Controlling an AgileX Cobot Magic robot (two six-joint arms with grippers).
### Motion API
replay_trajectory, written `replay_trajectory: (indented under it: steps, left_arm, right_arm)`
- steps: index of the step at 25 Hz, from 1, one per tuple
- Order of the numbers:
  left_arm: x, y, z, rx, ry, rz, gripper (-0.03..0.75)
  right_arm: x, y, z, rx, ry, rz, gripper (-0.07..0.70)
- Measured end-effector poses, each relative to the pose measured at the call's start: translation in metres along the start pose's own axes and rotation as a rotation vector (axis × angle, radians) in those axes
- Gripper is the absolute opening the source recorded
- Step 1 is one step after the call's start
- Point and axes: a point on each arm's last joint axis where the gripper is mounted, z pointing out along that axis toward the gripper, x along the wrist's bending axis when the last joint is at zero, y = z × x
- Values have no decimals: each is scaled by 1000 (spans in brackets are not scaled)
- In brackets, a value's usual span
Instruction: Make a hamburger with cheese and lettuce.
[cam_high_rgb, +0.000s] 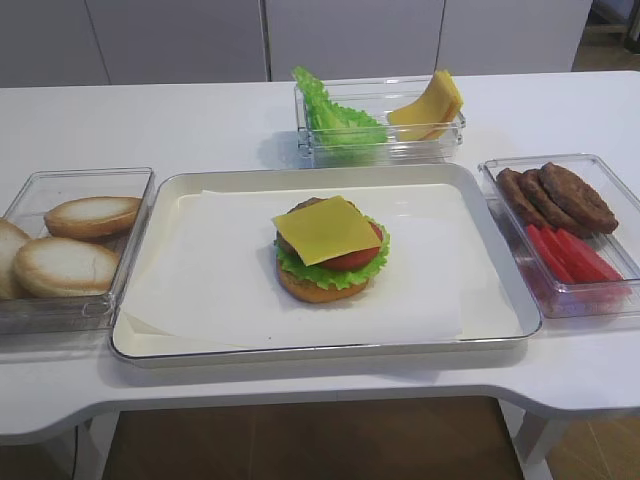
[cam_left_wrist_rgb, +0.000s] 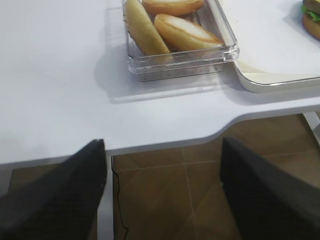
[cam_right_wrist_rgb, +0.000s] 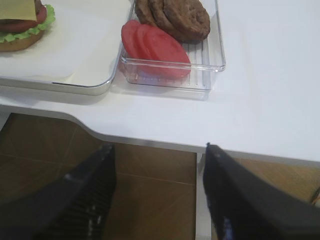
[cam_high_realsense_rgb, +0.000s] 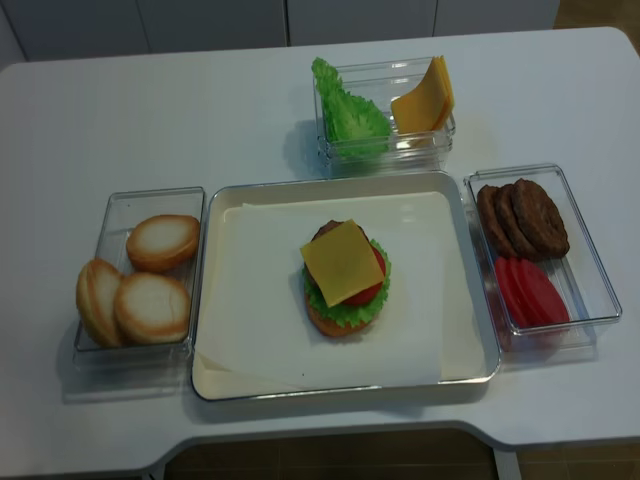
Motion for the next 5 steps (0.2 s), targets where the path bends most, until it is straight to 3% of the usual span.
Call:
replay_trajectory:
  steps: [5]
  left_arm:
    - [0,0,0,0,0,0,528]
  right_arm:
    - [0,0,0,0,0,0,417]
